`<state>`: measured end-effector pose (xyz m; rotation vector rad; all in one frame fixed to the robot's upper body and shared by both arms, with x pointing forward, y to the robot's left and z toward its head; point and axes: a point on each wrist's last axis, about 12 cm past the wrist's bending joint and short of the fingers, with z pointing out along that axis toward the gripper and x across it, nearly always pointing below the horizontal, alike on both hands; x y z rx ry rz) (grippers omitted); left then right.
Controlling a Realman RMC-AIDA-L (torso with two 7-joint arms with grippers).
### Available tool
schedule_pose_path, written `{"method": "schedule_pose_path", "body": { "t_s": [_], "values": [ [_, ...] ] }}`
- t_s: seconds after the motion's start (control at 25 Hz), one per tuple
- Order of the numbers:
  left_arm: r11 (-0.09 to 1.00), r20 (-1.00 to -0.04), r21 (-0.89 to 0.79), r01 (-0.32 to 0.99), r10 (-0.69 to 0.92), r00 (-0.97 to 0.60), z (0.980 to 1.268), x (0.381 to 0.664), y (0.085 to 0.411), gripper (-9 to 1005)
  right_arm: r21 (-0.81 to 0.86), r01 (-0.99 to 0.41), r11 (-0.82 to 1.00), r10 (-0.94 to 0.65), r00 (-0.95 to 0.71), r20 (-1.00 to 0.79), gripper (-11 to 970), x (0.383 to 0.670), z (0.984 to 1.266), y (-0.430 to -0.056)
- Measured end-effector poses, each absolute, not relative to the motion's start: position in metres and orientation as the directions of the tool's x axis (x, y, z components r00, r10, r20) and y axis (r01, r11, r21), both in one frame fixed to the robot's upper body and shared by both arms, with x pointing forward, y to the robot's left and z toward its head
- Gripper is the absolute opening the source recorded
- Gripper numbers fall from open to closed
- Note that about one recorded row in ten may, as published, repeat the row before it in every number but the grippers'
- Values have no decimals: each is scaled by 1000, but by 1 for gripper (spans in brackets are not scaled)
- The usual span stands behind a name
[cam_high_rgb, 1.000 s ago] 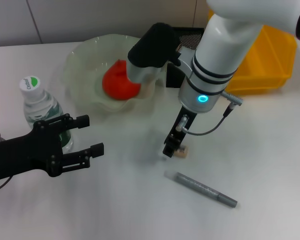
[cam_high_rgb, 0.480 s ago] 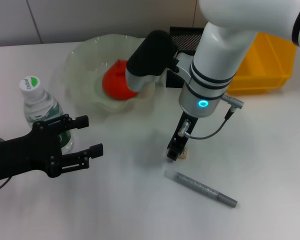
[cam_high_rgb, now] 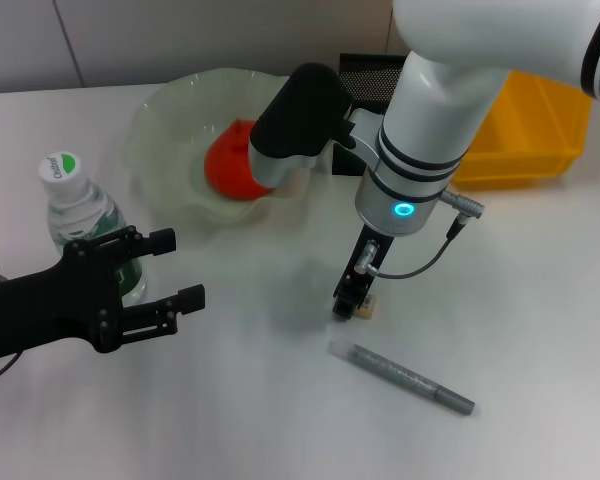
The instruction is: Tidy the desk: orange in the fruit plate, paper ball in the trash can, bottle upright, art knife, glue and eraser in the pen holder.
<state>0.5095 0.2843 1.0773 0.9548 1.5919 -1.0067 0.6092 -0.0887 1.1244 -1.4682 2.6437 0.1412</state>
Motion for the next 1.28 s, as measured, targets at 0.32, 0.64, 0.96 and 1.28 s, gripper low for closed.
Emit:
{"method": "schedule_pose_path", "body": {
  "t_s": [0.32,0.64,0.96,1.28],
  "values": [
    [345,-974,-155,926,106,-202,1078,510,285,799,10,-859,512,-852,-509,-122,346,607,1121,-89],
    [347,-973,-156,925,105,-204,1078,509,286,799,-6,-846,533,-837,-526,-152,260,611,1143,-94],
    [349,-972,-161,923,103,-209,1077,507,287,799,-158,-797,583,-792,-514,-329,274,626,1212,-125],
    [350,-972,-164,922,104,-212,1076,506,287,799,-279,-748,602,-750,-411,-517,288,638,1267,-165]
  ]
}}
